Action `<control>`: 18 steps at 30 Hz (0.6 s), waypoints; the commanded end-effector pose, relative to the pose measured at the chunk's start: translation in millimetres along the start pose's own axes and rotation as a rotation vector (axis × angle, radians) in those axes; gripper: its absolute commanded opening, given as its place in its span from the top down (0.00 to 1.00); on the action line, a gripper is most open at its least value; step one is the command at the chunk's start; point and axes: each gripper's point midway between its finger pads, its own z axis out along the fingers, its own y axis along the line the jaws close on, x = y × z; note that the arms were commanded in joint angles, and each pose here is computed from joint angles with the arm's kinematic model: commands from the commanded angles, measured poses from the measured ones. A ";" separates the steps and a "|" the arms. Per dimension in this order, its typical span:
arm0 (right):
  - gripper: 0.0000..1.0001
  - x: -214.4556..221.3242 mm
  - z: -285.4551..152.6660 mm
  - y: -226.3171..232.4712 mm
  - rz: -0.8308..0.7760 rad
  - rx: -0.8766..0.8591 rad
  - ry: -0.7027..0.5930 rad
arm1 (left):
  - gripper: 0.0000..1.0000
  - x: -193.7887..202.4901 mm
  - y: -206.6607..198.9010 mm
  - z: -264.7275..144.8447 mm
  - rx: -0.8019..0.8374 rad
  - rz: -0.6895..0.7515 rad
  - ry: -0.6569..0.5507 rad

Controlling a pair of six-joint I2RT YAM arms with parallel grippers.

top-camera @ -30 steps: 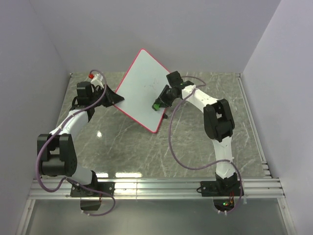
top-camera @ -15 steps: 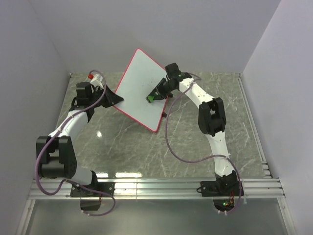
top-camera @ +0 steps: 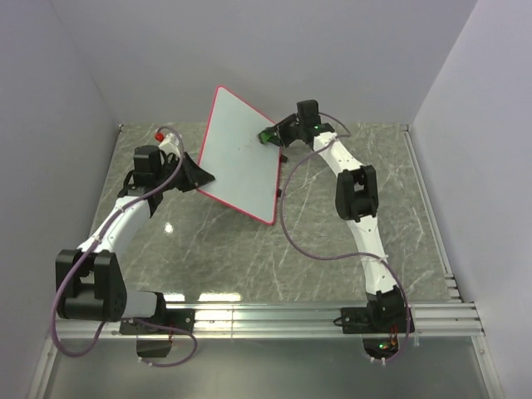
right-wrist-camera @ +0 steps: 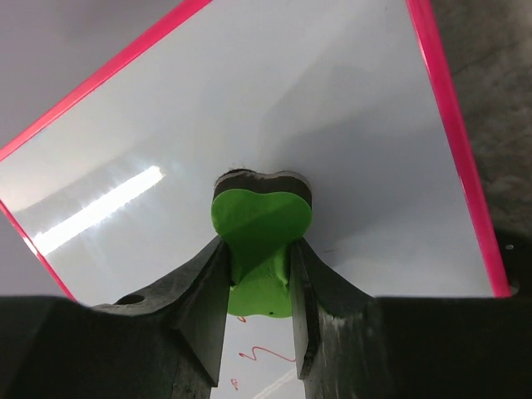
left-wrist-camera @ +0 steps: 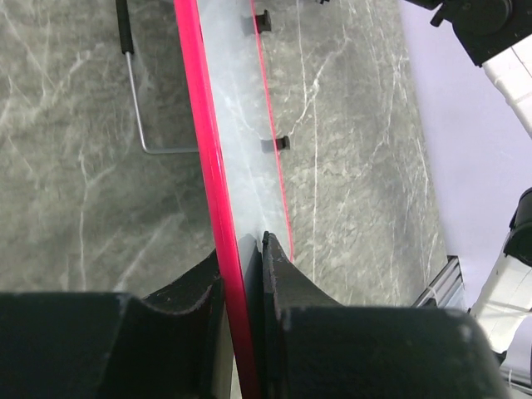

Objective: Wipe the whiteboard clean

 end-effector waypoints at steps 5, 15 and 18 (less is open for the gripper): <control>1.00 79.0 2.5 -26.3 -0.123 0.070 0.165 | 1.00 78.1 -6.2 -7.6 0.069 0.072 0.167; 1.00 175.3 -54.7 -80.7 -0.369 0.270 0.381 | 1.00 90.5 10.0 0.7 0.040 0.072 0.233; 1.00 188.0 -57.4 -76.3 -0.400 0.282 0.398 | 1.00 97.2 12.5 1.9 0.025 0.074 0.261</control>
